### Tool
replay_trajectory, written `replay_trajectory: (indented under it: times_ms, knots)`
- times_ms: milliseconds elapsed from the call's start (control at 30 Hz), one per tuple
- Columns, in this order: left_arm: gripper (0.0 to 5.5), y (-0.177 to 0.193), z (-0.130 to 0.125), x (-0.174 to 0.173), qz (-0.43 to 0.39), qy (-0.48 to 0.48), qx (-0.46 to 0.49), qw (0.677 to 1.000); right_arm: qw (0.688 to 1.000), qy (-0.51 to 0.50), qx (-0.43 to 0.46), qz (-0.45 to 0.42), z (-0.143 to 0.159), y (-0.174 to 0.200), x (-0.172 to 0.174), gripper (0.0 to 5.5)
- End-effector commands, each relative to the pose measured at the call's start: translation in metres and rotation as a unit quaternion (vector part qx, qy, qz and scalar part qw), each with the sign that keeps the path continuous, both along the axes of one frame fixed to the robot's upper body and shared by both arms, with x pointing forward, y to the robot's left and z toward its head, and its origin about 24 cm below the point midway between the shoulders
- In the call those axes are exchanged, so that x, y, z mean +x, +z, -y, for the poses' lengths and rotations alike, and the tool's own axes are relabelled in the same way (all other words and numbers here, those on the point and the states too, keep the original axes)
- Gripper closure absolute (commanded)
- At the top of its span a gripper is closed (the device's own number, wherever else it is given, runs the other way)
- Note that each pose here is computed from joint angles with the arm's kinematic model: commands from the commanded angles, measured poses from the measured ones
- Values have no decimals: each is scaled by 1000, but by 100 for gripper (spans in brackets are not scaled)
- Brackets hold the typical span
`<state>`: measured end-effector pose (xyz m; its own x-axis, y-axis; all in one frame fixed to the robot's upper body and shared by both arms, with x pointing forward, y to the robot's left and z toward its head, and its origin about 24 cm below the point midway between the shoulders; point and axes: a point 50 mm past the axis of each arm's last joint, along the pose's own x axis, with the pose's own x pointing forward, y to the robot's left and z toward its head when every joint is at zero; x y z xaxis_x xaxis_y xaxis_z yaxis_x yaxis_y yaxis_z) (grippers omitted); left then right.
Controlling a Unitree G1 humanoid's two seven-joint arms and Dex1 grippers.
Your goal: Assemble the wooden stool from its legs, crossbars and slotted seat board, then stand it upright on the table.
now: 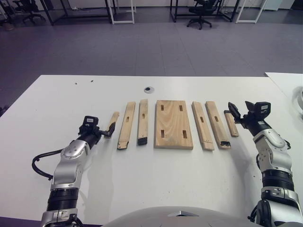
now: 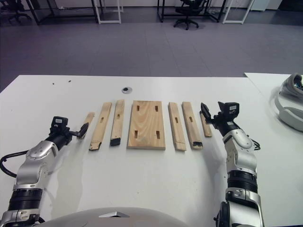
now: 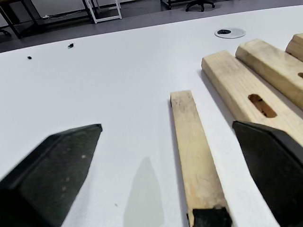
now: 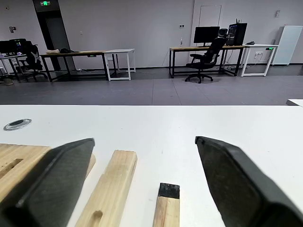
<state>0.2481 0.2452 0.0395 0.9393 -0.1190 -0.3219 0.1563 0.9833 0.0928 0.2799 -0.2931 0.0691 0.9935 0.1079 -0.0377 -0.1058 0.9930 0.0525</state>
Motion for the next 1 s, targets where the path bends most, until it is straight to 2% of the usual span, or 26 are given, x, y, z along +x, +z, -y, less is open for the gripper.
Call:
replay_trajectory:
  times_ms: [33, 167, 533, 700, 767, 867, 933, 1000]
  knots:
    - [55, -12, 1, -2, -31, -3, 9, 999, 1000, -14, -6, -12, 8, -5, -5, 151]
    - [123, -27, 3, -8, -68, -12, 16, 998, 1000, -15, -6, -11, 7, -5, -3, 151]
    - [326, -34, 5, -19, -108, -19, -21, 994, 1000, -7, -10, -12, 2, 0, 2, 151]
    - [419, -38, 6, -23, -138, -32, 2, 990, 998, 46, -14, -26, -18, 8, 11, 151]
    - [420, -26, 0, -13, -92, -19, 10, 996, 994, 106, 32, -15, -39, 21, 17, 151]
    - [420, 40, 12, 22, 113, -38, -15, 993, 962, 204, 179, 21, -82, 61, 29, 151]
    - [420, 78, 47, 39, 205, -111, -43, 971, 924, 269, 271, 29, -117, 85, 34, 151]
    - [420, 102, 90, 46, 259, -197, -65, 944, 886, 321, 335, 14, -154, 99, 38, 151]
